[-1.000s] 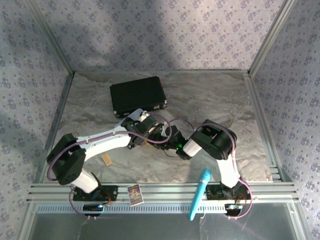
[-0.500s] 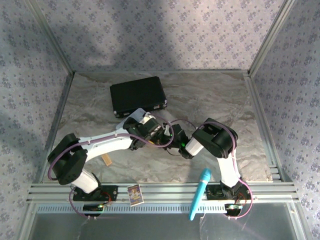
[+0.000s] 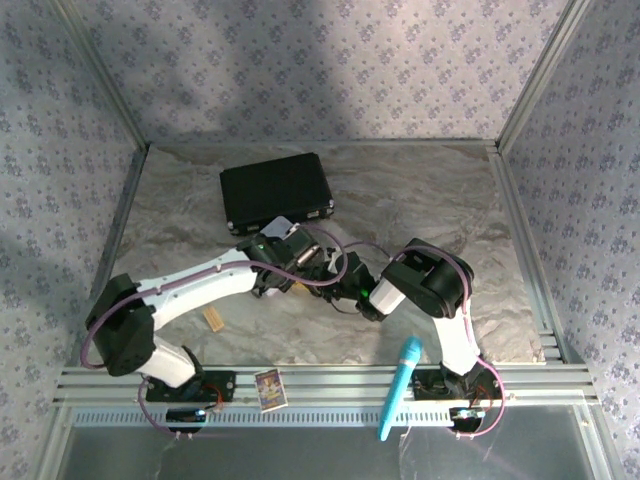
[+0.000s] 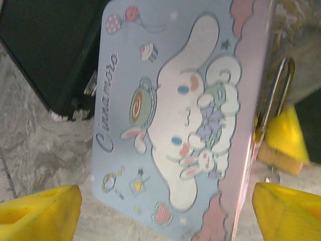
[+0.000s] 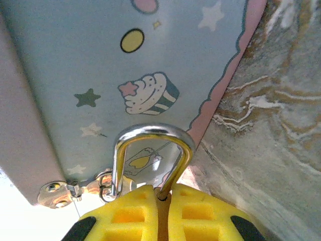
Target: Unlock a padlock with a key
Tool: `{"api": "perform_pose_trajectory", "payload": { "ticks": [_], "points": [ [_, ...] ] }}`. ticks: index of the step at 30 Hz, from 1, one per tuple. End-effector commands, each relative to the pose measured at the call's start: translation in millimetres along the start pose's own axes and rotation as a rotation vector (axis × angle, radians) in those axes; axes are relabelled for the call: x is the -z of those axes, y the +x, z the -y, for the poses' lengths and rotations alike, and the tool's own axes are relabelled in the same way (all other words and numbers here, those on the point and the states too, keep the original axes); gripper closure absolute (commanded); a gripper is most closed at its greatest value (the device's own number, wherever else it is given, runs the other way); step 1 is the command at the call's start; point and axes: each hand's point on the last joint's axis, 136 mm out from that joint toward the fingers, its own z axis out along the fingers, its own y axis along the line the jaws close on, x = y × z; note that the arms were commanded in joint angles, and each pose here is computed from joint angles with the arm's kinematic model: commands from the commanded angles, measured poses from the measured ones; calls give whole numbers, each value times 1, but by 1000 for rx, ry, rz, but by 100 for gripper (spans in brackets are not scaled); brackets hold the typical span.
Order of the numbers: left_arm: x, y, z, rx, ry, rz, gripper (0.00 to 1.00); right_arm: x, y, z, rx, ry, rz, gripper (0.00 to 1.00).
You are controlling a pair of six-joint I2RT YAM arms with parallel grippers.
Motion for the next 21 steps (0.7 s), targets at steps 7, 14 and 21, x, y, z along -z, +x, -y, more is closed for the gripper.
{"api": "perform_pose_trajectory", "payload": {
  "ticks": [7,14,21],
  "points": [
    [-14,46,20,-140,18,-230,18,5,9,52,-42,174,-19,100],
    [-41,56,29,-219,-53,-347,24,7,9,50,-34,152,-24,100],
    [-50,63,41,-314,-19,-385,46,8,-18,24,-55,30,2,100]
  ]
}}
